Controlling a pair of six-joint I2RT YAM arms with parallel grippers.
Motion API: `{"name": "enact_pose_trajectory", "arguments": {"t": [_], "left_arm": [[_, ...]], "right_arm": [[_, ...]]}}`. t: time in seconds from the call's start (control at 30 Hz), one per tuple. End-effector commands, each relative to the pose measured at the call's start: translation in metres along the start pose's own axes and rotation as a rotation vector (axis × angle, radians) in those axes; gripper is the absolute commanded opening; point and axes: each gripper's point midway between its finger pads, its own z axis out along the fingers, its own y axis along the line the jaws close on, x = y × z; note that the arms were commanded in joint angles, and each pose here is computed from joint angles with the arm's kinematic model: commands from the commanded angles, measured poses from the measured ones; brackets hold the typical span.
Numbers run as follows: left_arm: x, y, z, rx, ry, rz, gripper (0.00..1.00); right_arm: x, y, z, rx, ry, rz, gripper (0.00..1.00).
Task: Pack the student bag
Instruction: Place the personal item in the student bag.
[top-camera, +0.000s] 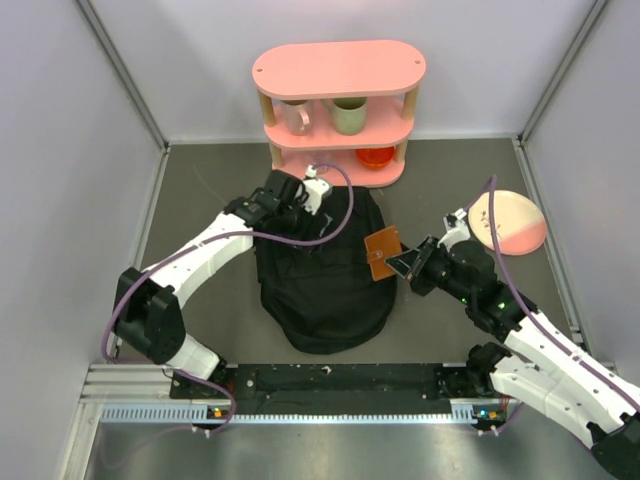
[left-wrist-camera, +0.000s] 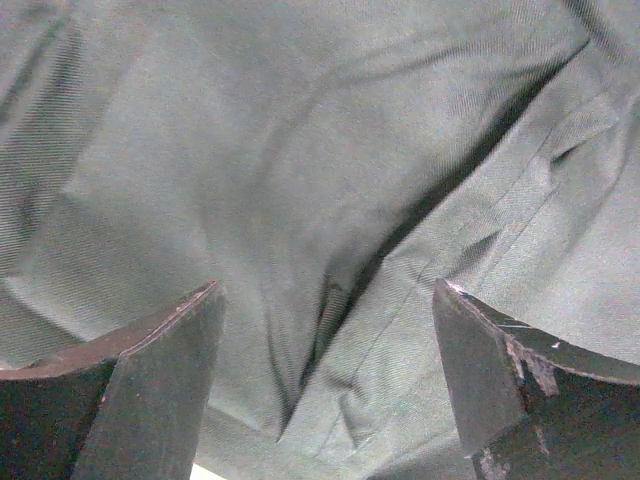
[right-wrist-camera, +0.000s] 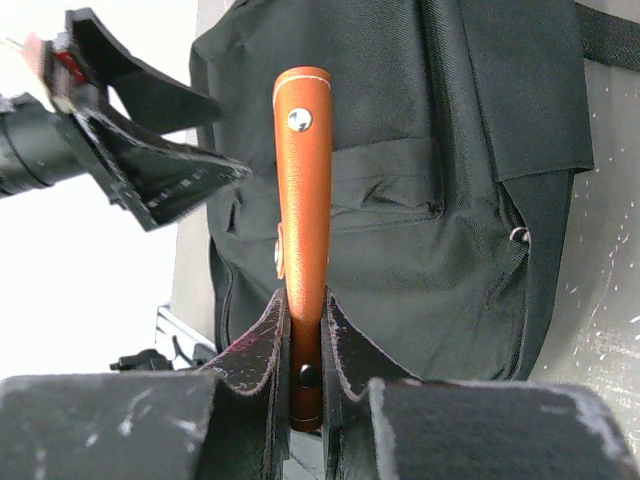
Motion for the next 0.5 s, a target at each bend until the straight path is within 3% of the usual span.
{"name": "enact_pose_trajectory", "arguments": {"t": [0.0, 0.27, 0.47], "left_arm": [[-0.038, 0.004, -0.021, 0.102, -0.132, -0.038, 0.87], [-0.002, -0.043, -0.005, 0.43, 0.046, -0.077, 0.84], [0.019, -0.051, -0.001, 0.462, 0.096, -0.106, 0.84]], "right_arm": [[-0.009, 0.013, -0.003, -0.055, -0.04, 0.002, 0.0], [-0.008, 0.012, -0.002, -0.05, -0.04, 0.008, 0.0], [-0.012, 0.017, -0.005, -0.06, -0.051, 0.004, 0.0]]}}
